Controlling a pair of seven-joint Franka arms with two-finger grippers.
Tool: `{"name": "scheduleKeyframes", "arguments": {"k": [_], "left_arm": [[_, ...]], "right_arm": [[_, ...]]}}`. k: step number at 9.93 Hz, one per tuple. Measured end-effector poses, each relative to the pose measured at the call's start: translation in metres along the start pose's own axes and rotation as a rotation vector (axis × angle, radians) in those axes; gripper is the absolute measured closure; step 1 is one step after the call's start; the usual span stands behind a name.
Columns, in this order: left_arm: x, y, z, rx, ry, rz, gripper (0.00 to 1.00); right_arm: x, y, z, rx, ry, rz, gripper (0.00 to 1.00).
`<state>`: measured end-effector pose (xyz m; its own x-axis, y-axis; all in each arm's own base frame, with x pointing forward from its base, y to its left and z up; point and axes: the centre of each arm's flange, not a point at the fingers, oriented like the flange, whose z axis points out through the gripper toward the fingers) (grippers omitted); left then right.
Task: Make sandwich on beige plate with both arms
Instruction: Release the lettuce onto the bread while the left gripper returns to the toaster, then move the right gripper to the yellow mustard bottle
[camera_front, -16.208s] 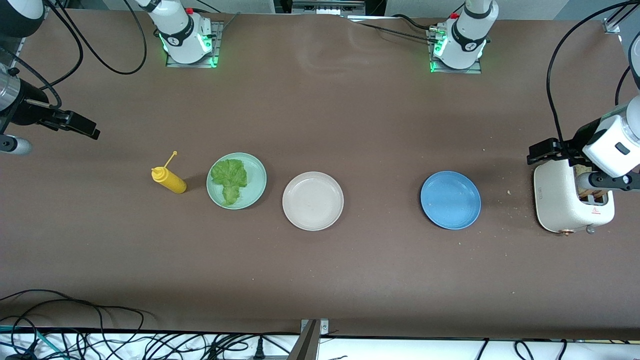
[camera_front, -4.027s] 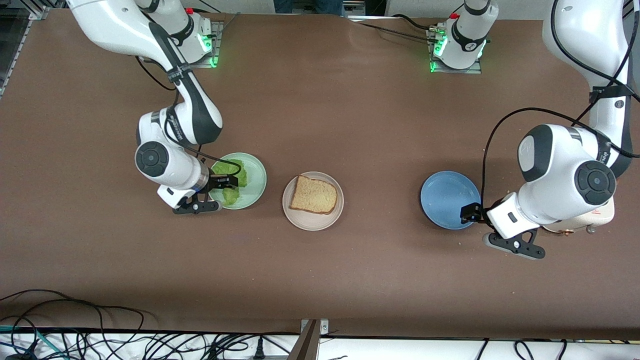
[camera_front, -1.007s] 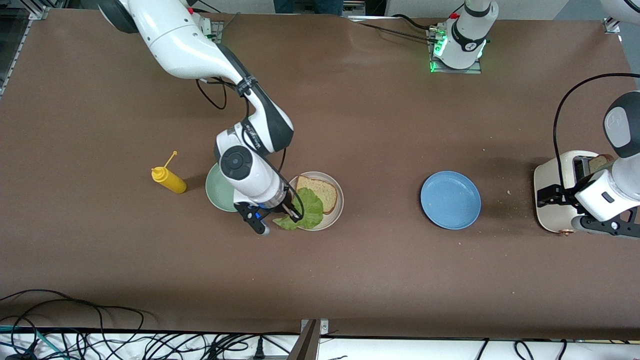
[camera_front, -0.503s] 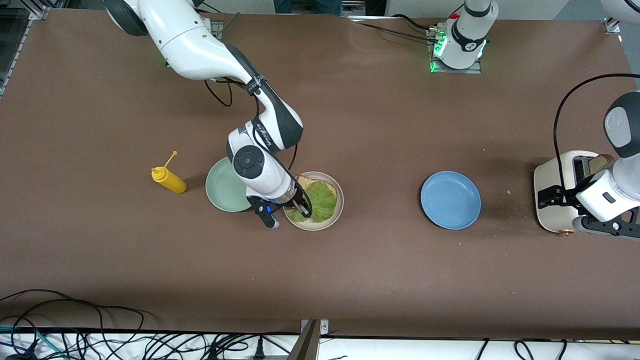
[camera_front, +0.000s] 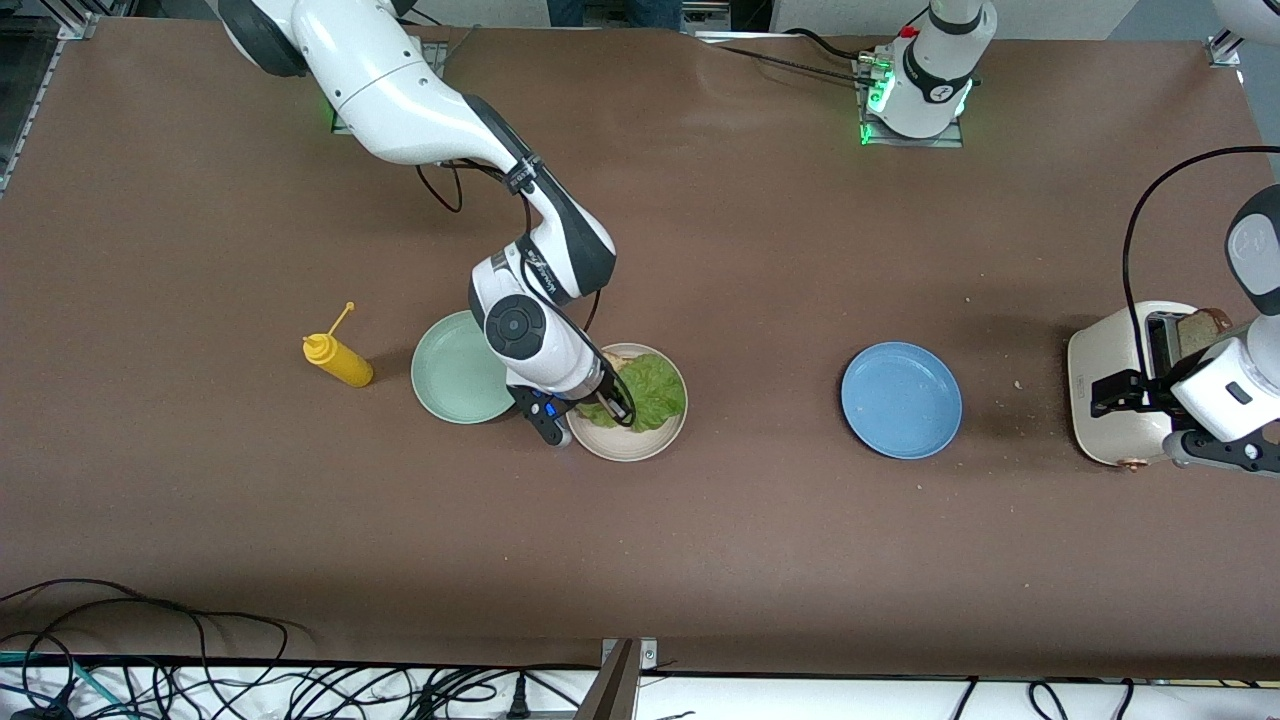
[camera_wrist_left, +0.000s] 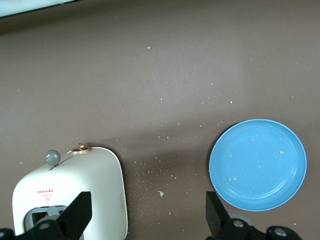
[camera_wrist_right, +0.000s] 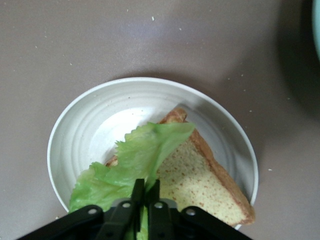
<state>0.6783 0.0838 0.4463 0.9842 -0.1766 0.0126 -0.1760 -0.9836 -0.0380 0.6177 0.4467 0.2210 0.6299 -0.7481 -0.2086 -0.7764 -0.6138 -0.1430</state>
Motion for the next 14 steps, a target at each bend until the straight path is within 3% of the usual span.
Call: {"name": "scheduleKeyframes", "arguments": {"k": [4,6,8,11,14], "left_arm": [[0.0,-0.004,-0.001,0.006,0.01,0.0,0.0],[-0.004,-0.018,0.001,0.02,0.003,-0.002,0.0],[-0.018,-0.055,0.003,0.023,-0.001,0.005,0.0],[-0.051,-0.125,0.008,0.041,-0.02,-0.008,0.0],[-0.084,-0.172,0.023,0.026,-0.049,-0.025,0.0]], "right_arm": [[-0.005,-0.003,-0.013,-0.009,-0.003,0.013,0.29],[0.0,-0.008,-0.049,-0.006,0.029,0.001,0.01],[0.026,-0.005,-0.097,-0.024,0.077,-0.001,0.0],[0.093,0.019,-0.155,-0.12,0.123,0.047,0.0],[0.17,0.058,-0.201,-0.156,0.096,0.133,0.0]]}}
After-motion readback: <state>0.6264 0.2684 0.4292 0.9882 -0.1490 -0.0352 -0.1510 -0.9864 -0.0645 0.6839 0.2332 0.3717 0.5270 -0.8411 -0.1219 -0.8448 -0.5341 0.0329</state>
